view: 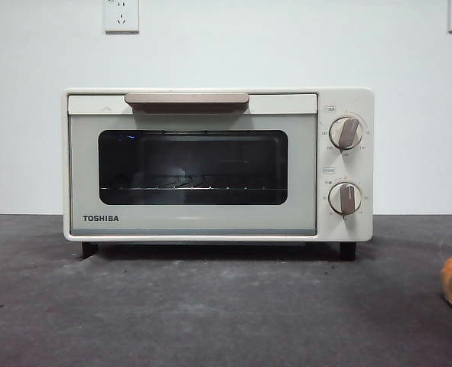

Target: The left arm flap open the oven, the right arm pick bread and place it into oven, the left arm flap close the oven

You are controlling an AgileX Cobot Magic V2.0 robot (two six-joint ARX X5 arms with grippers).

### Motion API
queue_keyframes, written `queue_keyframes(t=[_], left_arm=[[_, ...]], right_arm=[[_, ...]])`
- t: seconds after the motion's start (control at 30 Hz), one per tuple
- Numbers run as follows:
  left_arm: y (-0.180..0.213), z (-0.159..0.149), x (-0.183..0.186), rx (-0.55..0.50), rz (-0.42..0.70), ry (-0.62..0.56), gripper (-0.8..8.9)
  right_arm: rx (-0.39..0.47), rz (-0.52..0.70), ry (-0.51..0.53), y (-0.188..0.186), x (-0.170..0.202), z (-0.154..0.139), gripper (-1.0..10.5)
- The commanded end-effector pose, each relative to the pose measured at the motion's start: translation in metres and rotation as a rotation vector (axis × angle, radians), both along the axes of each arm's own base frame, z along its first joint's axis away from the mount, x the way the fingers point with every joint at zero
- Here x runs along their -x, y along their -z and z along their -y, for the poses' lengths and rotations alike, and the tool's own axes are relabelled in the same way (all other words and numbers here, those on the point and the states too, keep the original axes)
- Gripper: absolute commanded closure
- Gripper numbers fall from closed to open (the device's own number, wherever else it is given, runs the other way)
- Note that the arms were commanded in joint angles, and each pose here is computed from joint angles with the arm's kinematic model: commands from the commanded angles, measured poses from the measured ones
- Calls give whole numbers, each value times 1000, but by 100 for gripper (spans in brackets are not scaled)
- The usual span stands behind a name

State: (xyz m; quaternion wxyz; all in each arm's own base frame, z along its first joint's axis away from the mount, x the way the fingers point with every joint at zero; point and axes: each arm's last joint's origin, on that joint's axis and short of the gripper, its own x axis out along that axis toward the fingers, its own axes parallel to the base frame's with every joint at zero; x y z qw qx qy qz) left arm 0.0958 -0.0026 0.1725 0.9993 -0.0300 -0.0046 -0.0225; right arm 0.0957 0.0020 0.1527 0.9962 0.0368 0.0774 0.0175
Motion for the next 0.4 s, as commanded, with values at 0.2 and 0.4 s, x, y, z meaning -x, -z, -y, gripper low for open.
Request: queue_keyframes(t=[0.2,0.4], left_arm=[[1,1,-1,284,-33,21,797],[-30,1,0,397,-65,27,796]], right_arm=[[-202,2,-24,-5,1,-2,934],[-319,42,-19,-35,7,-2,935]])
